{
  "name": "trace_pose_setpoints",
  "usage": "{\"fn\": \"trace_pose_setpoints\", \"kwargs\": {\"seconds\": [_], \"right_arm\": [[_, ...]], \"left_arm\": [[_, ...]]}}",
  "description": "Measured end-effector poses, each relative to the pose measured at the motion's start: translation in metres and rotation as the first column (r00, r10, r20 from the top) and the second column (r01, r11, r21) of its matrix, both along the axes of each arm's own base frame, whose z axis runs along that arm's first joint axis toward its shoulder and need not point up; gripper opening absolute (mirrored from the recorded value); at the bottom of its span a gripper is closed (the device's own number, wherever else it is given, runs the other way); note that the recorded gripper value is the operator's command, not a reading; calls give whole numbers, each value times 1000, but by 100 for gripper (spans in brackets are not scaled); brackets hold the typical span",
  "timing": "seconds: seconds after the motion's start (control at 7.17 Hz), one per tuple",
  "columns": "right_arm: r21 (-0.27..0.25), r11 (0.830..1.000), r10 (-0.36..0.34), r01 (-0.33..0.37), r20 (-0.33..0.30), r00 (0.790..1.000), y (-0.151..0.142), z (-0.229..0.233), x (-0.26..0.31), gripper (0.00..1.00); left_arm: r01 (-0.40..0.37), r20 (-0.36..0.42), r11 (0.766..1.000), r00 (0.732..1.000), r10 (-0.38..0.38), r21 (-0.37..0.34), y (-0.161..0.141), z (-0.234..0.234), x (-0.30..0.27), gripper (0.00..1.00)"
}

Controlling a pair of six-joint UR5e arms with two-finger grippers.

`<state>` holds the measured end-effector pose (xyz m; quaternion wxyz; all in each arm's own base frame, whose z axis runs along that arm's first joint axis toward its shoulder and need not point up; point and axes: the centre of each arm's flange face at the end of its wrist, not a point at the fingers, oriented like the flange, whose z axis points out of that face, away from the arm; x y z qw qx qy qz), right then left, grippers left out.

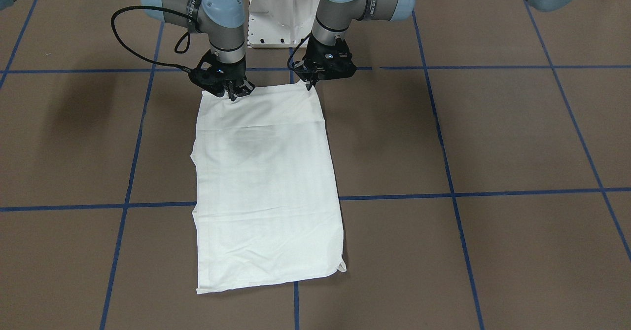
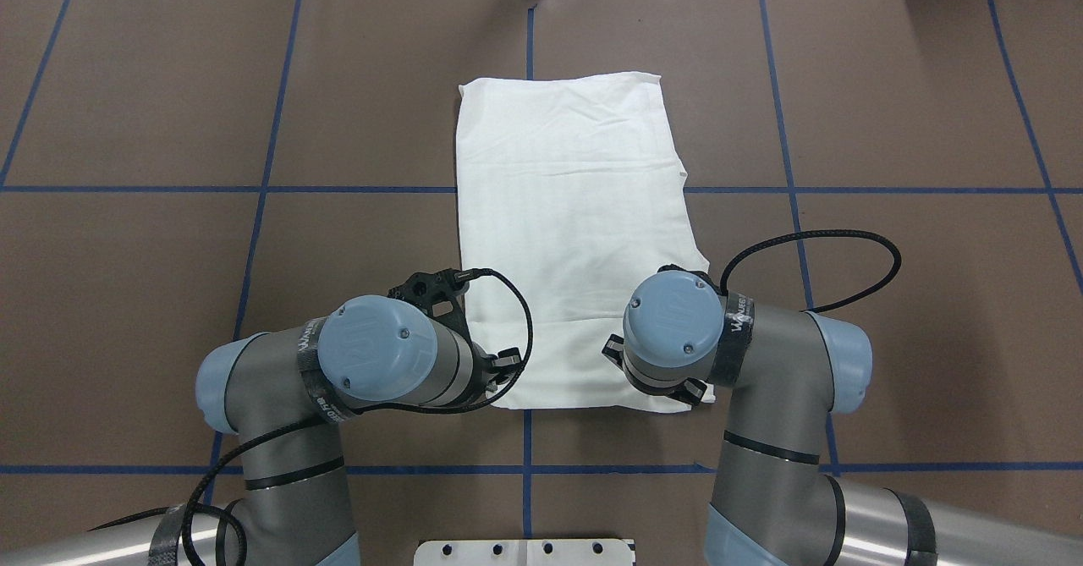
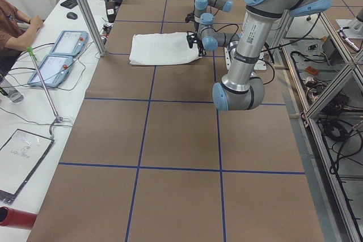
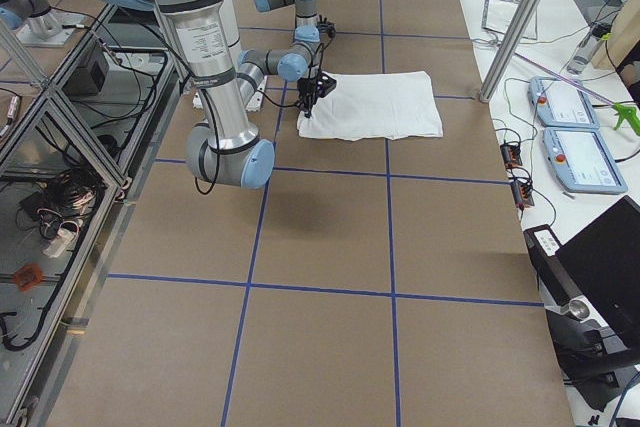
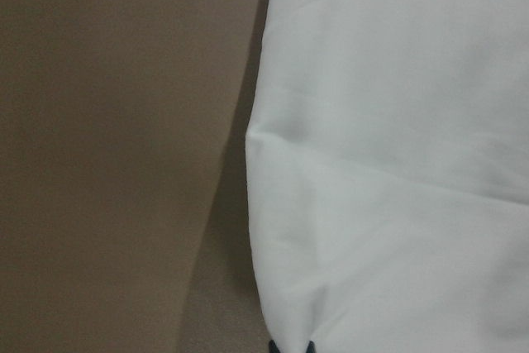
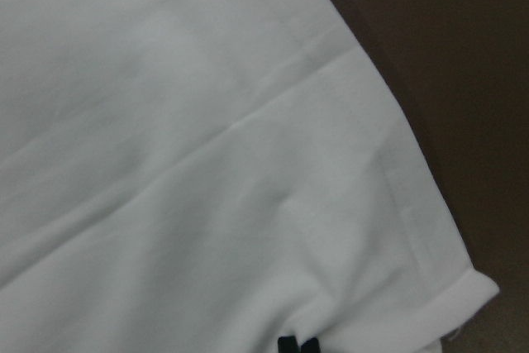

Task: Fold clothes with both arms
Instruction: 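Lower both grippers onto the near corners of the shirt and grasp, then lift the near edge with both grippers and carry it away from the robot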

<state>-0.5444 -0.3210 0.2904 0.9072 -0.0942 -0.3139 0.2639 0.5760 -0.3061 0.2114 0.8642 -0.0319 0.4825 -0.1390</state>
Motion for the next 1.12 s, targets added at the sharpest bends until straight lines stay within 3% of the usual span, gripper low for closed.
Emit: {"fn": "trace_pose_setpoints", "kwargs": {"seconds": [0.42,0.84,1.12], "right_arm": [[-20,1000,-1,2,62,998,7,-22,17,0],[4,995,-96,96,129,987,69,-45,30,0],[11,987,-160,160,153,975,111,-57,36,0]], "left_arm": [[-2,-8,1000,1000,2,-2,5,-6,-9,0],[-59,0,998,998,59,-22,60,-26,-54,0],[-96,22,993,995,98,-72,102,-42,-82,0]]}}
